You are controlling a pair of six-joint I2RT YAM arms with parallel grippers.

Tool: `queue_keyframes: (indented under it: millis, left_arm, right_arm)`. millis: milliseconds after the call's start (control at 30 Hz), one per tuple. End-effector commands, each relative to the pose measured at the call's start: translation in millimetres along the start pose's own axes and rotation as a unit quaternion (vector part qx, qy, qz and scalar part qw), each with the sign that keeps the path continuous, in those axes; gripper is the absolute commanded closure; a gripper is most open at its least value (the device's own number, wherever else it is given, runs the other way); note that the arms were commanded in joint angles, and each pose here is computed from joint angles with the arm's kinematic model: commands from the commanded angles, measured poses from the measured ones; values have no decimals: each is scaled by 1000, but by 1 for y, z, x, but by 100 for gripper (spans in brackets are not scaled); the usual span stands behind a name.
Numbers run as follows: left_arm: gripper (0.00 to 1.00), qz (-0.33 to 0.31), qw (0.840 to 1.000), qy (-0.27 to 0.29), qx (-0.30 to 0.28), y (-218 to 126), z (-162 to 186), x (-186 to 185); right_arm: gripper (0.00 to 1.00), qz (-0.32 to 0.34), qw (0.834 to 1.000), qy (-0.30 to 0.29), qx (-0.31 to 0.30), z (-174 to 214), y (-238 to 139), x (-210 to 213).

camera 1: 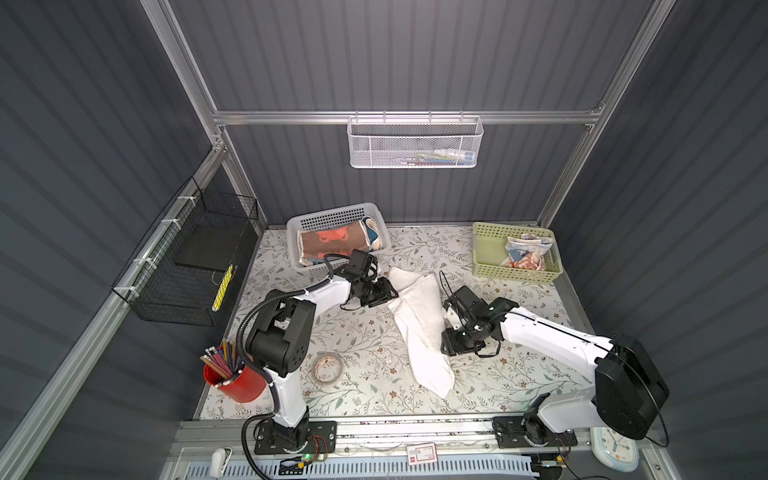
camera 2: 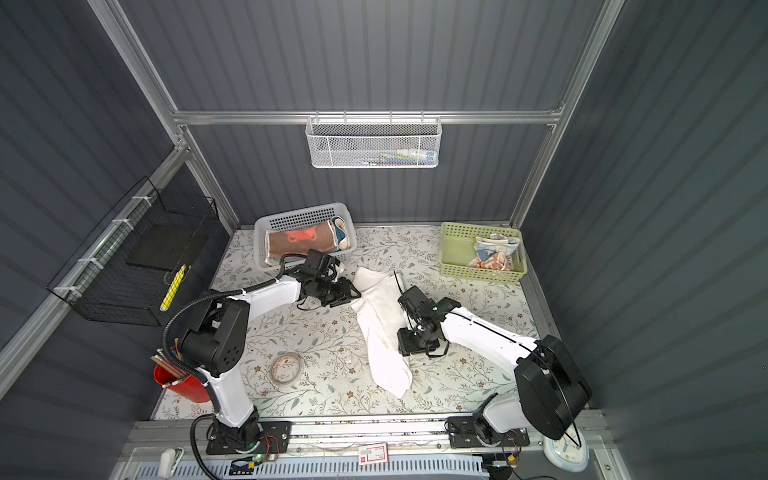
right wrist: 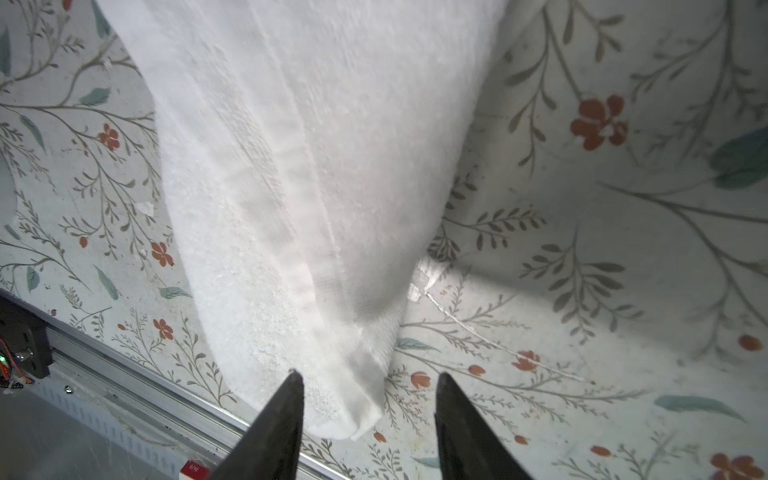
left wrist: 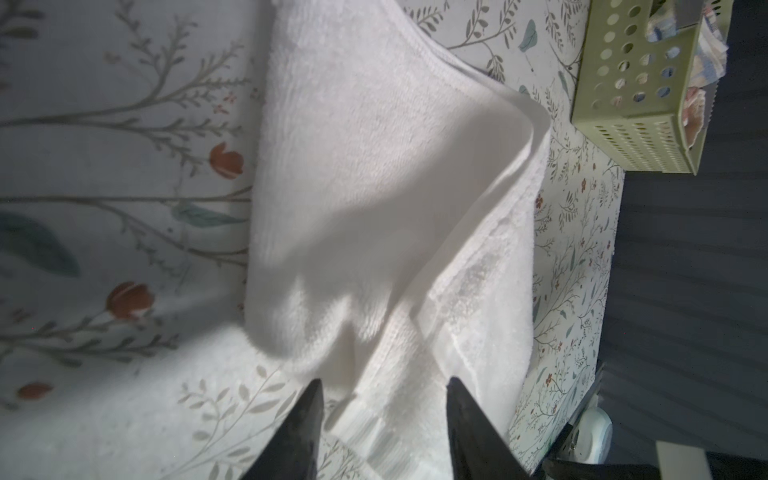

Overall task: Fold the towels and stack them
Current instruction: 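Stretch the white towel between both grippers, pulling its corners apart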

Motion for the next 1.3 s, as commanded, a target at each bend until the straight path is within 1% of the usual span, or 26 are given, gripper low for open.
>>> queue_keyframes:
  millis: [0,167,300,500,667,767,867,933,1000,1133,1167,1233,1267]
  left_arm:
    - [53,34,999,5,7,10,-7,-15]
    - [56,44,999,2,14,25,-9,-17]
    - [59,51,999,6,15,30,-11,-22]
    - [68,63,998,13,10,30,-17,-32]
    - [84,74,997,22,5,24,-21,-40]
    - [88,76,997,28,4,20,-23,-44]
    - [87,75,997,28,7,19,-23,-46]
    - [84,74,997,25,9,20,-22,-45]
    - [81,74,997,23,12,21,-20,-44]
    - [68,76,996,22,28,32,-13,-46]
    - [67,79,996,24,33,36,-11,-48]
    - [69,85,995,23,38,42,-8,-50]
    - [73,90,995,22,37,43,-8,-52]
  right_arm:
    - [48,-15,999,28,5,11,5,-2]
    - [49,-14,999,41,19,25,17,-11]
    - [49,-8,999,43,23,29,24,-15]
    - [53,-11,999,44,26,31,32,-17]
    - [54,-13,999,40,27,34,34,-17]
    - [55,-18,999,40,25,36,35,-16]
    - [54,-23,998,42,27,38,37,-16]
    - [54,-24,999,40,28,39,37,-15]
    - [53,-22,999,38,30,41,39,-16]
    - [54,-23,999,36,31,43,42,-16]
    - [55,-23,999,34,30,43,43,-16]
    - [56,-22,999,30,29,42,44,-15]
    - [57,-20,999,29,28,41,44,-15]
Point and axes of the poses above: each gripper's point midway between its finger pads, its own y axis out along the fingers, its own x axis along the line the jaws close on, z = x × y, the point moved 5 cm from there along -y, back along the fingers, and after that the axes turned 2 degrees about y, right-handed, at the moved point
